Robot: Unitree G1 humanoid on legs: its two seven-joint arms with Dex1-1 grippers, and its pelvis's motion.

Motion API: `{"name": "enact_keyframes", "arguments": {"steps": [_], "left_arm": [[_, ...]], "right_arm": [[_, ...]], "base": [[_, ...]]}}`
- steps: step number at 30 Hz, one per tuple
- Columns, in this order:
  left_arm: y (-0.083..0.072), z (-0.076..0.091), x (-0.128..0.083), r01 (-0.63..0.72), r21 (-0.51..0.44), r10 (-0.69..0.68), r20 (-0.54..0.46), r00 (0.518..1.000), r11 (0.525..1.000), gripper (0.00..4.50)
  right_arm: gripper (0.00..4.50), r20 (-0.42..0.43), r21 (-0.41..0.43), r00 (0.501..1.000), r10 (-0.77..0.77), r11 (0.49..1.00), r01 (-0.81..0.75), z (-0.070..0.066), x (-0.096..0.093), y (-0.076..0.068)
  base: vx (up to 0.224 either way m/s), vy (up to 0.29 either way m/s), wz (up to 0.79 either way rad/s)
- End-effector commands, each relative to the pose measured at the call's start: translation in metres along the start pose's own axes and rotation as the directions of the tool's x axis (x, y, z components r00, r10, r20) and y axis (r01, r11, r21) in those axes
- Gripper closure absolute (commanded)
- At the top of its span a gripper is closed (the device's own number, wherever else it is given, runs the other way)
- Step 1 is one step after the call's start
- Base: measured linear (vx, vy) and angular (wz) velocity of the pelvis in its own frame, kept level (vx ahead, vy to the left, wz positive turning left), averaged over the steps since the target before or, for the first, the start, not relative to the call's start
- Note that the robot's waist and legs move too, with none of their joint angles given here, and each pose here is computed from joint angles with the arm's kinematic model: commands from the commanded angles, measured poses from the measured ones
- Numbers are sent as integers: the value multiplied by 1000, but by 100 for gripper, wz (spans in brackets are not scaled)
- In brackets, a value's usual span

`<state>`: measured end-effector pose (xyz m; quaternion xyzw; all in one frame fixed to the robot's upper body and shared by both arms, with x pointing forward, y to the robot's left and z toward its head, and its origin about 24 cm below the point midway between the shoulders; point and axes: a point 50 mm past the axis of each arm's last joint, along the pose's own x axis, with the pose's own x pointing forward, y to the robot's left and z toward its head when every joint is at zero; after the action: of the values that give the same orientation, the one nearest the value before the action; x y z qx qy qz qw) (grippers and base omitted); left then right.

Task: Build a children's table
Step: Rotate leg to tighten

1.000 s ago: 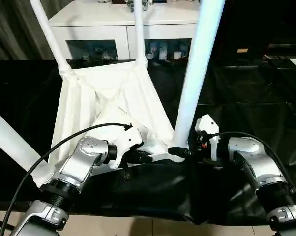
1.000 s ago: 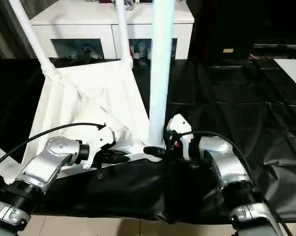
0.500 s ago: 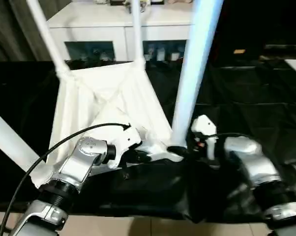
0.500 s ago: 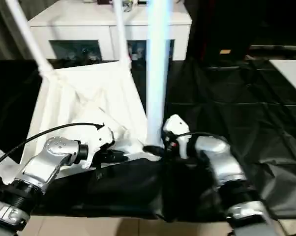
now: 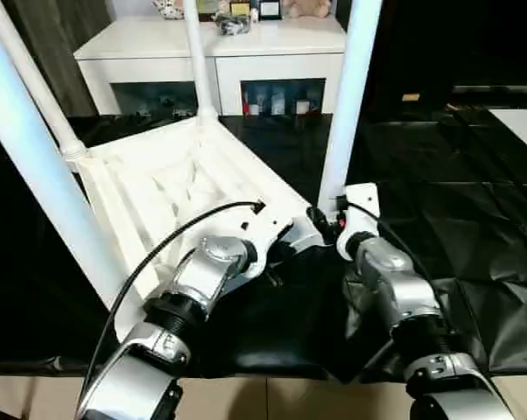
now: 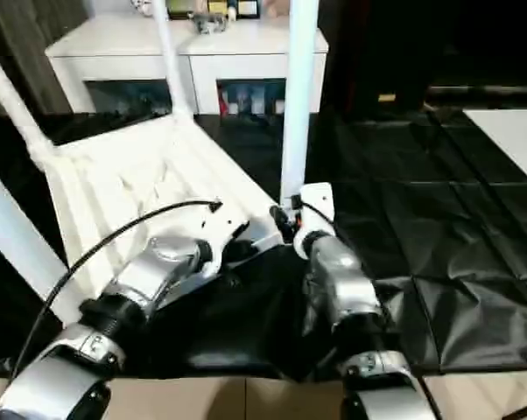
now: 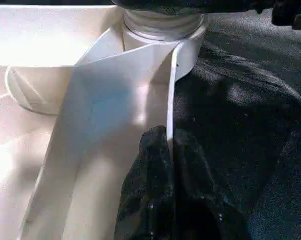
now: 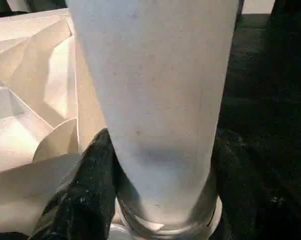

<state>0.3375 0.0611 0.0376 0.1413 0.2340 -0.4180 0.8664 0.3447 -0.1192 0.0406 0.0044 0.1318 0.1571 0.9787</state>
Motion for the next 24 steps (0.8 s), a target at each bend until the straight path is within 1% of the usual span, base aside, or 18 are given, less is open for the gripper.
{"name": "enact_keyframes", "arguments": {"steps": [1, 3, 4, 5, 6, 7, 8, 10, 11, 12, 14, 15, 18, 19, 21, 22, 23, 24], "left_arm": [[23, -12, -15, -125, 41, 126, -36, 991, 991, 450], [22, -15, -20, -65, 68, 67, -30, 997, 996, 450], [21, -17, -25, -4, 89, 5, -18, 1000, 996, 450], [21, -17, -25, 2, 91, 0, -17, 1000, 996, 450], [21, -20, -28, 26, 80, -24, -22, 999, 996, 450], [21, -22, -30, 40, 70, -39, -26, 999, 997, 450], [20, -24, -39, 119, 88, -118, -21, 993, 989, 450], [20, -26, -46, 170, 91, -168, -26, 985, 981, 450], [18, -26, -51, 229, 113, -229, -14, 973, 967, 450], [16, -25, -54, 265, 133, -267, -6, 964, 955, 450], [13, -25, -61, 329, 141, -331, -5, 944, 934, 450], [13, -25, -62, 334, 141, -336, -7, 942, 932, 450], [13, -25, -67, 349, 145, -350, -18, 937, 926, 450], [14, -25, -68, 350, 144, -351, -22, 936, 925, 450], [14, -25, -68, 351, 144, -351, -22, 936, 925, 450], [13, -26, -68, 356, 141, -356, -24, 934, 924, 450], [13, -26, -68, 357, 140, -357, -24, 934, 924, 450], [13, -27, -69, 360, 138, -360, -25, 932, 923, 450]], "right_arm": [[143, -27, -13, 985, 171, 985, -172, -15, -6, 15], [142, 3, -33, 976, 220, 975, -220, -10, -9, 10], [137, 15, -42, 958, 285, 958, -284, -6, -12, 4], [110, 16, -43, 956, 292, 956, -291, -5, -13, 4], [110, 11, -52, 943, 334, 942, -333, -4, -15, 1], [99, 7, -57, 933, 360, 931, -360, -3, -17, -1], [99, -21, -119, 896, 444, 888, -443, -1, -24, -7], [99, -53, -162, 856, 514, 841, -515, -1, -31, -12], [99, -72, -181, 834, 547, 815, -550, -1, -35, -15], [99, -81, -188, 825, 560, 804, -564, -1, -36, -16], [99, -91, -205, 810, 579, 785, -585, 0, -39, -20], [99, -92, -205, 807, 583, 782, -588, 0, -39, -21], [99, -98, -202, 778, 621, 753, -626, 1, -41, -21], [99, -121, -207, 750, 650, 723, -659, 0, -42, -19], [99, -129, -209, 742, 658, 714, -668, 0, -42, -18], [99, -150, -208, 719, 679, 689, -694, -3, -43, -16], [99, -155, -208, 715, 682, 685, -698, -4, -43, -15], [116, -165, -210, 708, 686, 677, -705, -5, -42, -15]], "base": [[0, 0, 0], [0, 0, 0], [0, 0, 0], [-2, 11, -20], [0, 0, 0], [0, 0, 0], [0, 0, 0], [0, 0, 0], [0, 0, 0], [50, -14, 7], [51, -15, 8], [50, -15, 8], [17, -5, 3], [0, 0, 0], [0, 0, 0], [0, 0, 0], [0, 0, 0], [0, 0, 0]]}}
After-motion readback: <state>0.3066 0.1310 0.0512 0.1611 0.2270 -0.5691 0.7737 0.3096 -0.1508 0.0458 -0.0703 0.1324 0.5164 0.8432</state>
